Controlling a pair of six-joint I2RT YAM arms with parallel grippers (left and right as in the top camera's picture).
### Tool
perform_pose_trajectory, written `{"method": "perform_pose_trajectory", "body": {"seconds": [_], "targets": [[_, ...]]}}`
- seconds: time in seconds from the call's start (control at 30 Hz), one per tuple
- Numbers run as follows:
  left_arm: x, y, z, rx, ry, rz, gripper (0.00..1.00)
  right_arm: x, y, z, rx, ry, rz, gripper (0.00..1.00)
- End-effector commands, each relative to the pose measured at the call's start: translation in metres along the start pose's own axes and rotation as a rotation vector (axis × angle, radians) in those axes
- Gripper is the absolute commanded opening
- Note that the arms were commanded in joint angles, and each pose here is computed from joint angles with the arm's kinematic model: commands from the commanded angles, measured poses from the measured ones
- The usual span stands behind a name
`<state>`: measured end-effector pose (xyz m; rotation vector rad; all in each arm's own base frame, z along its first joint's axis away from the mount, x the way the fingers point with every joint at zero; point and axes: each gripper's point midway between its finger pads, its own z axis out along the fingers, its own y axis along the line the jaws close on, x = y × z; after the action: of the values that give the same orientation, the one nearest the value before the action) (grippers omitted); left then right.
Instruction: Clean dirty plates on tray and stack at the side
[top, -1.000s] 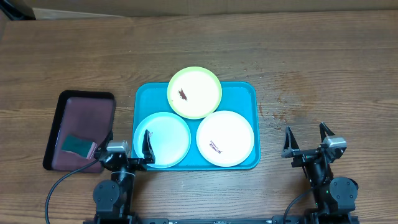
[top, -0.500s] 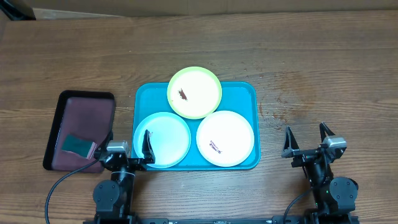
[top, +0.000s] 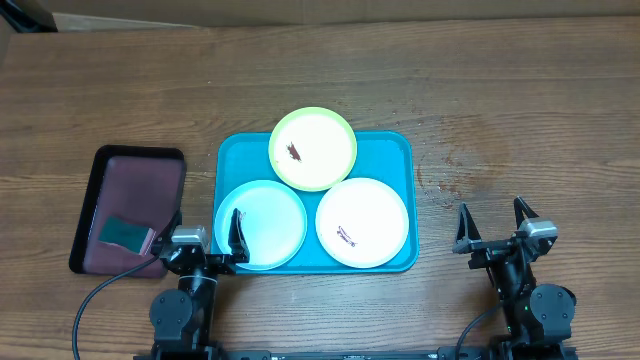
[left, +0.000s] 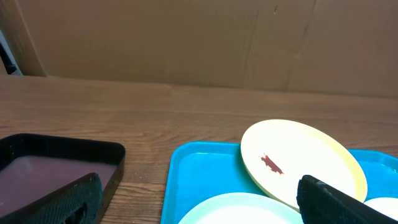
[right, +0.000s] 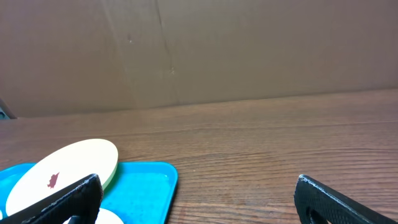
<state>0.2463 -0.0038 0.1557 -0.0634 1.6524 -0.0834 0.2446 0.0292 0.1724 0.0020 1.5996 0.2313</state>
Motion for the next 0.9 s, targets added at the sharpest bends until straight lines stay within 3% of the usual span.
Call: {"method": "perform_pose_trajectory", "body": {"seconds": [0.0,0.47,0.57,0.7,0.87], "targets": [[0.000,-0.001,0.000,0.001,-0.005,0.027,1.00,0.002,-0.001,0.000,0.005,-0.004,-0.004,1.00],[0.000,-0.001,0.000,0.001,-0.005,0.027,1.00,0.002,-0.002,0.000,0.006,-0.004,-0.004,1.00],[0.000,-0.009,0.000,0.047,-0.004,-0.050,1.00,0.002,-0.001,0.000,0.005,-0.004,-0.004,1.00],[-0.032,-0.033,-0.006,0.201,-0.112,-0.199,1.00,0.002,-0.001,0.000,0.005,-0.004,-0.004,1.00],[-0.083,-0.062,-0.026,0.384,-0.316,-0.141,1.00,0.002,-0.001,0.000,0.005,-0.004,-0.004,1.00]]}}
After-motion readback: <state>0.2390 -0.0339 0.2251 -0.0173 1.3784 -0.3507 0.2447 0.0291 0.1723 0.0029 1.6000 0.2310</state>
